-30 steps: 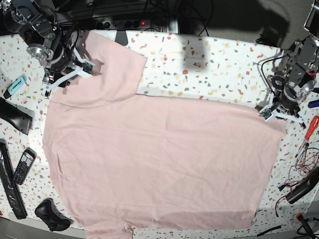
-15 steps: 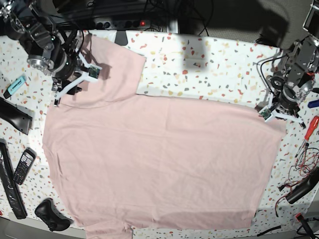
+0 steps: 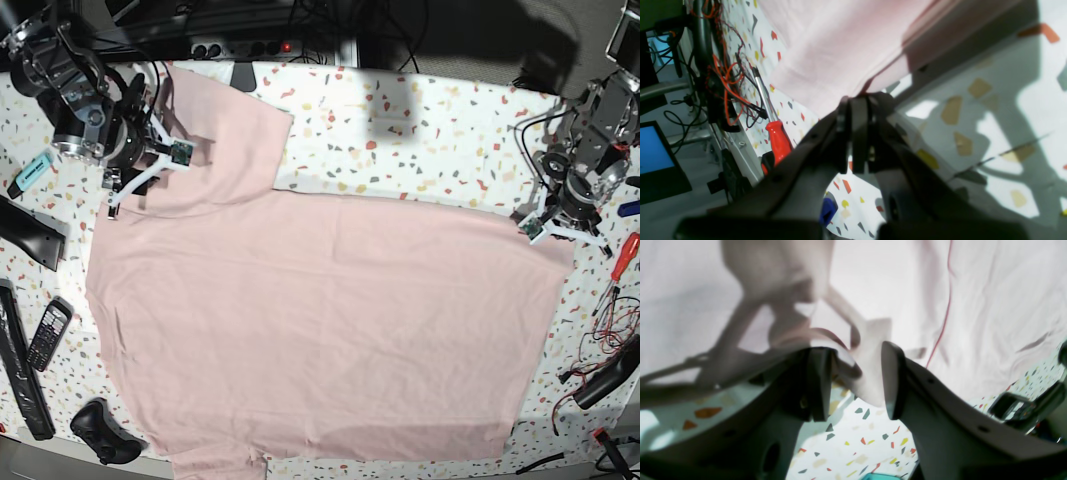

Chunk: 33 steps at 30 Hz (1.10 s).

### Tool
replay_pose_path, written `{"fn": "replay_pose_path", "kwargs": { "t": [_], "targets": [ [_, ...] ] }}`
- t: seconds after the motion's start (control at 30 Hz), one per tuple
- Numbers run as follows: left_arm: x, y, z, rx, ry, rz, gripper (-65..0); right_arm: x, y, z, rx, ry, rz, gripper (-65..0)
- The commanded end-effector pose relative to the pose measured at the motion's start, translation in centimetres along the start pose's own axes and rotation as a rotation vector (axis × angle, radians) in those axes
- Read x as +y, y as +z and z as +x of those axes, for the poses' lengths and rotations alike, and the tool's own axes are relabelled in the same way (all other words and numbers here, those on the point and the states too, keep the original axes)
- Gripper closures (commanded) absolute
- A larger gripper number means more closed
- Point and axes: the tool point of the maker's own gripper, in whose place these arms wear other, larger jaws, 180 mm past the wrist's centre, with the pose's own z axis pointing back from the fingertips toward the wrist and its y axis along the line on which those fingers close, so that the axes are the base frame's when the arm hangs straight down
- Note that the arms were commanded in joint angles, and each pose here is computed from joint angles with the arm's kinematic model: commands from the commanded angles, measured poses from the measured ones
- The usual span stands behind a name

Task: Fold the T-shirt properly
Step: 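Grasp the shirt edge with the right gripper near the sleeve, left at the hem corner, then lift and fold the grasped shirt edge over toward the shirt's middle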

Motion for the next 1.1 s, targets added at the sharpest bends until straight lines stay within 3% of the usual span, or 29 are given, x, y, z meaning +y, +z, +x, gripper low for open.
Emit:
{"fn": "replay_pose_path", "kwargs": {
  "t": [0.0,0.1,0.27,0.5,0.8,1.07],
  "targets": [
    [-1.8,0.0,-0.7,0.023,0.001,-0.077,0.0,-0.3,-0.2,-1.0,0.033,0.01,-0.005,-24.5],
    [-1.8,0.0,-0.7,0.024,0.001,-0.077,0.0,0.4,-0.4,-1.7,0.068,0.017,0.015,-19.8],
    [-1.8,0.0,-0.7,0.024,0.001,-0.077,0.0,0.4,-0.3,-2.6,0.123,0.022,0.013,0.0],
    [-1.9,0.0,-0.8,0.026,0.001,-0.08,0.0,-1.3,1.0,-3.7,0.159,0.044,-0.036,0.0],
    [-1.6,2.9,-1.1,0.016,-0.033,-0.061,0.0,-1.9,3.9,-5.4,0.168,-0.094,0.0,0.0],
    [0.0,6.5,-2.9,-0.042,0.152,-0.002,0.0,2.0,6.6,-5.0,0.123,-0.138,0.046,0.0]
  ]
}}
